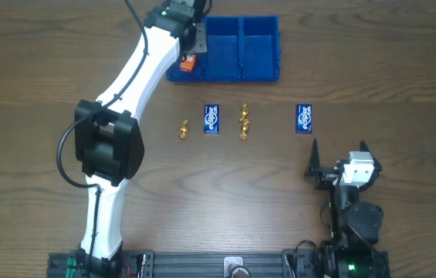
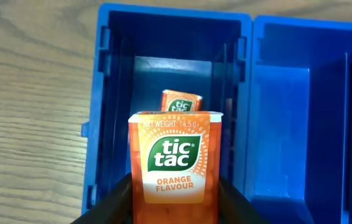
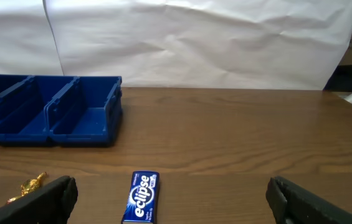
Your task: Sort Candies Into Trays
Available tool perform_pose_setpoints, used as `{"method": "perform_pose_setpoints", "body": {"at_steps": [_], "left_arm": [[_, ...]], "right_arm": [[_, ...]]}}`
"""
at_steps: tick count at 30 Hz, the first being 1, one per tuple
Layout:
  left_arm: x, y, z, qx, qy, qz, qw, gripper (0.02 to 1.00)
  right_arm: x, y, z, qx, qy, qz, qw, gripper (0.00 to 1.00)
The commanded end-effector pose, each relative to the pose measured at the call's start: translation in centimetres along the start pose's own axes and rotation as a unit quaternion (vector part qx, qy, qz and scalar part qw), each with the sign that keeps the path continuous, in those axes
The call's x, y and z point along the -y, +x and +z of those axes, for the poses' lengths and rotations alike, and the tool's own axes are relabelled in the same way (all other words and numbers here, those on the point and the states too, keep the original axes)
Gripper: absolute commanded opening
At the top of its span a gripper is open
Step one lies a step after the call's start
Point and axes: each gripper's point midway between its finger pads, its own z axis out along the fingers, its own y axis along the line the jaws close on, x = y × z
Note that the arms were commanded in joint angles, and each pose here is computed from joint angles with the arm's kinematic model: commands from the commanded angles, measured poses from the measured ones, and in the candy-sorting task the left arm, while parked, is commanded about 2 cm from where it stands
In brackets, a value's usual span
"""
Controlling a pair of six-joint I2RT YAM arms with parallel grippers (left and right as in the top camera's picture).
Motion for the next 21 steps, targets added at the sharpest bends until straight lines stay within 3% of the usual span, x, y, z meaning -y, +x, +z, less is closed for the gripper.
{"method": "perform_pose_setpoints", "body": {"at_steps": [1, 7, 9, 10, 11, 13, 18, 21], "left_arm": [[-0.5, 0.0, 1.3, -0.005, 0.002, 0.0, 1.0, 0.194], [-0.6, 0.0, 1.5, -0.004, 0.002, 0.005, 1.0, 0.246], [-0.6, -0.1, 1.5, -0.003, 0.002, 0.004, 1.0, 0.323], [-0.6, -0.2, 1.5, -0.002, 0.002, 0.004, 1.0, 0.393], [-0.5, -0.3, 1.5, 0.001, 0.003, 0.004, 1.0, 0.7], [-0.8, -0.8, 1.5, 0.009, 0.003, 0.0, 1.0, 0.98], [-1.0, -2.3, 1.3, 0.025, 0.032, -0.018, 0.999, 0.998], [0.1, -4.5, -3.4, 0.07, 0.049, -0.017, 0.996, 0.998]], "right_arm": [[0.1, 0.1, 0.0, 0.0, 0.002, -0.007, 1.0, 0.998], [0.1, 0.1, 0.0, 0.0, 0.002, -0.007, 1.0, 0.998], [0.1, 0.1, 0.0, 0.0, 0.002, -0.007, 1.0, 0.998], [0.1, 0.1, 0.0, 0.0, 0.002, -0.007, 1.0, 0.998], [0.1, 0.1, 0.0, 0.0, 0.002, -0.007, 1.0, 0.998], [0.1, 0.1, 0.0, 0.0, 0.002, -0.007, 1.0, 0.998], [0.1, 0.1, 0.0, 0.0, 0.002, -0.007, 1.0, 0.998], [0.1, 0.1, 0.0, 0.0, 0.002, -0.007, 1.0, 0.998]]}}
